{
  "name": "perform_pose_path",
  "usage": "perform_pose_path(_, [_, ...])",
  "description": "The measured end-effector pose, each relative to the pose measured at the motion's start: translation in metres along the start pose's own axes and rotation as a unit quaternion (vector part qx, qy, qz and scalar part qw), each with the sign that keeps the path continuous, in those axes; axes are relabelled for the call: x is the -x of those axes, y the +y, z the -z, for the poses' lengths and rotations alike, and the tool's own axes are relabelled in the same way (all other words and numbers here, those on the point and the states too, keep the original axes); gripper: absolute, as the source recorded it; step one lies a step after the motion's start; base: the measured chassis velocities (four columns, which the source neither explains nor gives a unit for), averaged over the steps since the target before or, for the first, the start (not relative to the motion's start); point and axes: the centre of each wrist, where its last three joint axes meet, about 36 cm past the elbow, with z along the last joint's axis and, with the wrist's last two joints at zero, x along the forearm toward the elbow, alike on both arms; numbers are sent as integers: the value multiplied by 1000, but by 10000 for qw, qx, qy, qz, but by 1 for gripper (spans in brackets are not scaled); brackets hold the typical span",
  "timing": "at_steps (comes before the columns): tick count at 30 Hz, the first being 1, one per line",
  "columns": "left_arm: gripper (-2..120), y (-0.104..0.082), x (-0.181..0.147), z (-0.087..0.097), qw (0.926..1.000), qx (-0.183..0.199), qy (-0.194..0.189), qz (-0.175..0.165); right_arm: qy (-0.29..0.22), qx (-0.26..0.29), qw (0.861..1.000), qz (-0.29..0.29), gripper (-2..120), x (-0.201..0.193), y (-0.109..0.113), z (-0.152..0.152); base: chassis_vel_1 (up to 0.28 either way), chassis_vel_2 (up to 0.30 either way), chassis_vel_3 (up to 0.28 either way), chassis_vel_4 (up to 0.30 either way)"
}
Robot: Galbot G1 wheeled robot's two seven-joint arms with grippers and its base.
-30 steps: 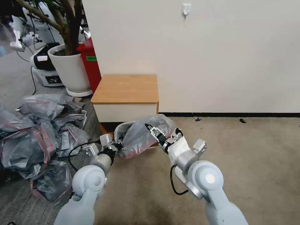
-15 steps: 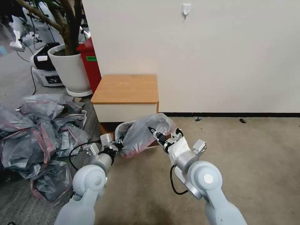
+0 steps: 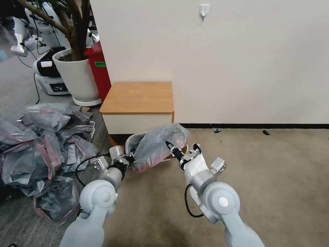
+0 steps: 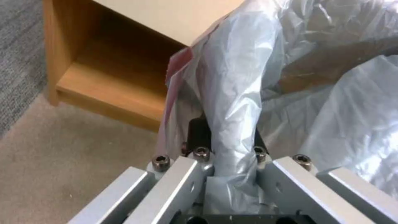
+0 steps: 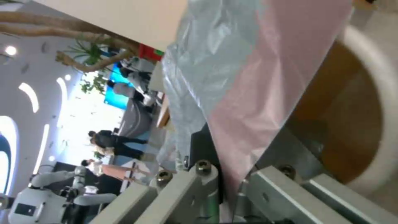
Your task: Pick up the garbage bag from the table and place it over the trash can.
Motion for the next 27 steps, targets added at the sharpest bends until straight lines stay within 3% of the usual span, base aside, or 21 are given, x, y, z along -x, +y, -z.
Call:
perform_pose_path(9, [2,-2,6,3,9985,-544,-2,55,-286,-29,9992,280,0,-9,-10,-10,0,0,0,0])
perform_pose_path(27, [2,-5,8,5,9937,-1096,39,233,-339,-76,9992,189,0,-28,-26,-17,0,0,0,0])
